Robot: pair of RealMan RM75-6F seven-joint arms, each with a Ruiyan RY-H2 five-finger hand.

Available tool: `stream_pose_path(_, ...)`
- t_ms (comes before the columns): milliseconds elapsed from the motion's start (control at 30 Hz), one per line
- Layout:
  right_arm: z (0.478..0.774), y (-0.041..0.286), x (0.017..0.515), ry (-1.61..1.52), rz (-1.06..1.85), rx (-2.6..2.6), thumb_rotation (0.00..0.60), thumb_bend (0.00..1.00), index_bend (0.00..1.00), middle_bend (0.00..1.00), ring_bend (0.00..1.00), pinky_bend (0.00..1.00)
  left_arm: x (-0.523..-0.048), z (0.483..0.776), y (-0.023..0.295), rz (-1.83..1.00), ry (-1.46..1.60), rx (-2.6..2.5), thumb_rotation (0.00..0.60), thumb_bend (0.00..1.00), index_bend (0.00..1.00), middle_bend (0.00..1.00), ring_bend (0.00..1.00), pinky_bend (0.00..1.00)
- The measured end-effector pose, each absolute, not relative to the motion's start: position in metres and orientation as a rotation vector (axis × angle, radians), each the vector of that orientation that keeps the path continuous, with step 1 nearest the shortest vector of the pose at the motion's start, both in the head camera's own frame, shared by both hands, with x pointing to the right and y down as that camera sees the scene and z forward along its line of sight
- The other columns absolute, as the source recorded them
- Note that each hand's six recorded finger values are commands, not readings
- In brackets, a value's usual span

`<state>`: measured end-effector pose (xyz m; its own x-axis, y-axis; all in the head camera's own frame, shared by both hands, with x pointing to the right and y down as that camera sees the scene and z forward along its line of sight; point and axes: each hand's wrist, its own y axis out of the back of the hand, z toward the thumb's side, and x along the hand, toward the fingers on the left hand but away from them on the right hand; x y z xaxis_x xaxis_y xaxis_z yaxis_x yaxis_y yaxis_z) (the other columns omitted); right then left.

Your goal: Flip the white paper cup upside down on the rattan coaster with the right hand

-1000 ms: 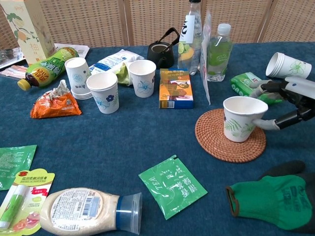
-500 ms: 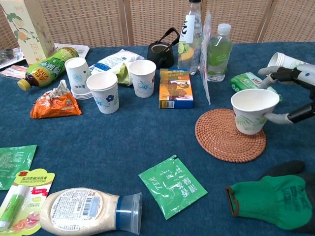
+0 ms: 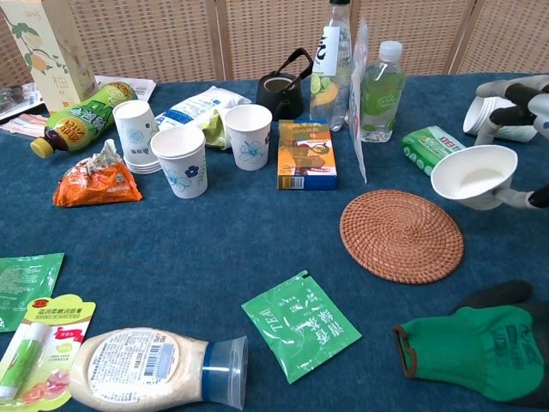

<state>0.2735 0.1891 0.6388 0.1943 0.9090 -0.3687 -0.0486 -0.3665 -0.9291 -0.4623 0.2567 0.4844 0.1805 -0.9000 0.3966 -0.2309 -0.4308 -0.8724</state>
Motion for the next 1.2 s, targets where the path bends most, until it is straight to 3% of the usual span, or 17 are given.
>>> stream_pose_path(467, 0.649, 0.213, 0.237, -0.740, 1.361, -1.491, 0.600, 0.28, 0.37, 0.00, 0.00, 0.00, -0.463, 0.484, 0.257, -1.276, 1.068, -1.794, 0.600, 0.33, 0.00, 0.00, 0.00, 0.00)
stream_pose_path(767, 0.654, 0.221, 0.215, -0.715, 1.381, -1.576, 0.600, 0.26, 0.08, 0.00, 0.00, 0.00, -0.464, 0.483, 0.257, -1.273, 1.074, -1.796, 0.600, 0.33, 0.00, 0.00, 0.00, 0.00)
stream_pose_path(1200, 0.649, 0.210, 0.223, -0.750, 1.333, -1.717, 0.600, 0.25, 0.11, 0.00, 0.00, 0.00, -0.463, 0.484, 0.257, -1.273, 1.066, -1.799, 0.600, 0.33, 0.00, 0.00, 0.00, 0.00)
